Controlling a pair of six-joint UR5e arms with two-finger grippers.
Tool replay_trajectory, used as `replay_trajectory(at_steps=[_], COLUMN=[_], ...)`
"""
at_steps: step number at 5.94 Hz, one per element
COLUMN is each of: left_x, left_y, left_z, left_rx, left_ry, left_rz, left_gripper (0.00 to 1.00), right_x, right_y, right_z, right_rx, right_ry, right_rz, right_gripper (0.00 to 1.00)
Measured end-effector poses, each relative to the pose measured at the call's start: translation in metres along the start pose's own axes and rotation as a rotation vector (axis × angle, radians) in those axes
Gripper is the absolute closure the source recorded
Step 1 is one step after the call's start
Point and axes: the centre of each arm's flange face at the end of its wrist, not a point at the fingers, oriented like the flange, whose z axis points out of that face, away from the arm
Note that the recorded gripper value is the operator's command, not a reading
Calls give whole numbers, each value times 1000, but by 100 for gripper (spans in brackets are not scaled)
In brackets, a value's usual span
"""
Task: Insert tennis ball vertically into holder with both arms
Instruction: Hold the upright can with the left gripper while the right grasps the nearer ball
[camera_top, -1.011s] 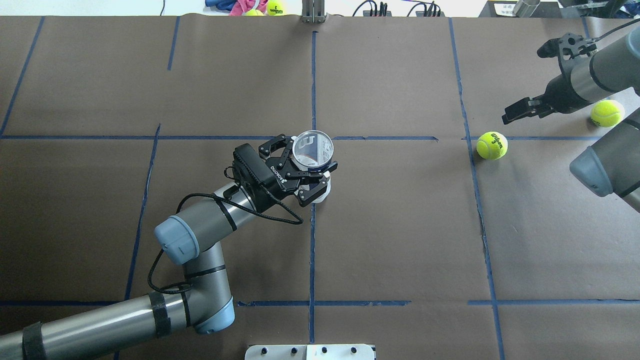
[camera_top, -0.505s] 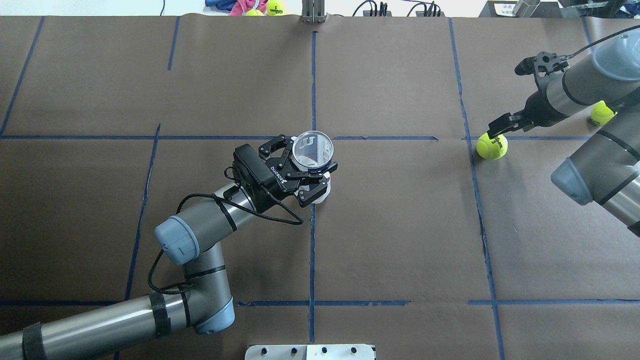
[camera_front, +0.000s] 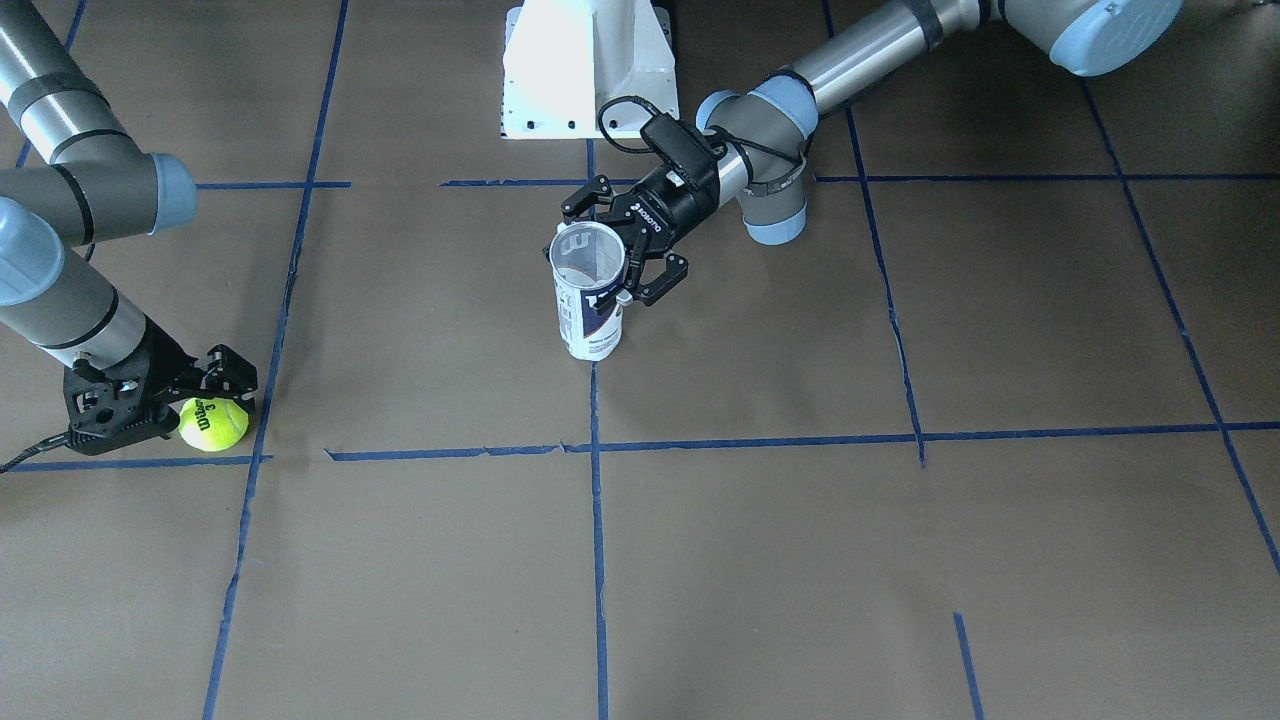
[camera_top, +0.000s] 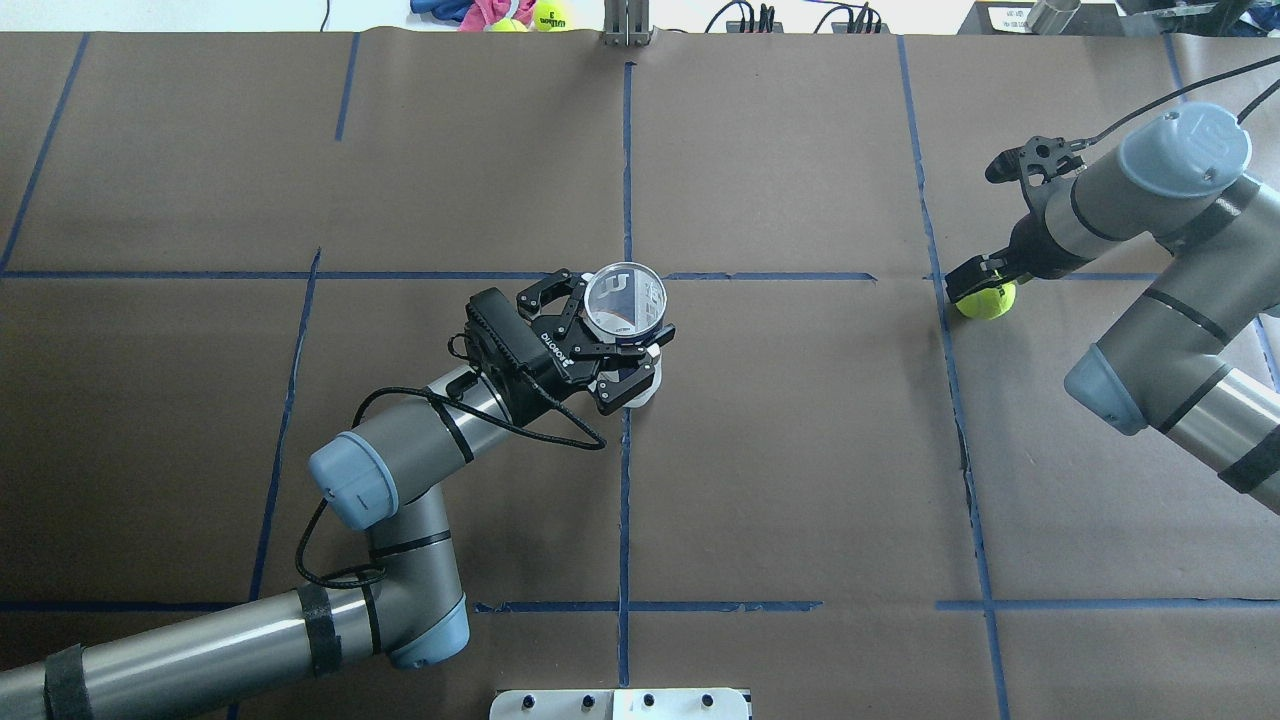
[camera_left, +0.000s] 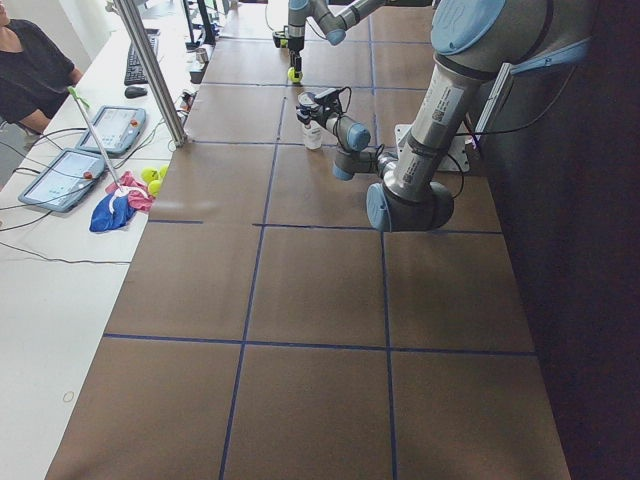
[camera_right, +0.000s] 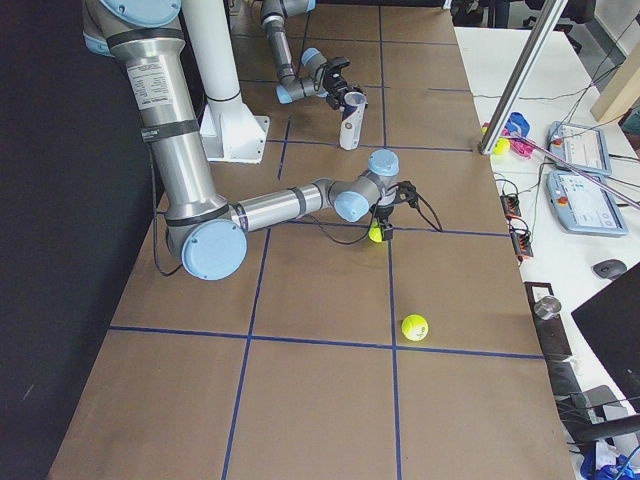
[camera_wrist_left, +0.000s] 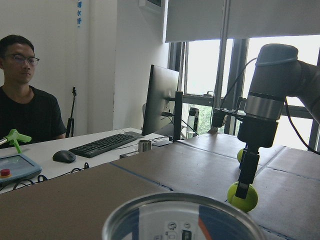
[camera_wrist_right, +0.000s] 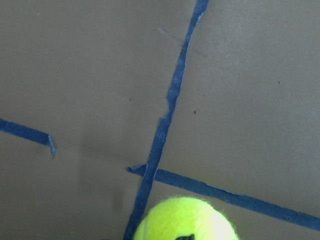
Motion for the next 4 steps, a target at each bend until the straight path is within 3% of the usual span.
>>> replay_trajectory(at_steps=[1,2,3,4], left_x=[0,0,0,0], left_y=[-1,-1,-1,0], left_z=[0,0,0,0], left_rx=[2,2,2,1], left_ry=[0,0,1,0], left_rz=[0,0,-1,0], left_gripper=[14,14,14,13], right_x=[0,1,-1,-6], right_y=[2,2,-1,-5], right_z=[9,12,12,7], right_rx=[-6,-2,8,20], right_ry=[12,25,34,30], right_rz=[-3,-7,-10,-13], right_gripper=[20,67,98,100])
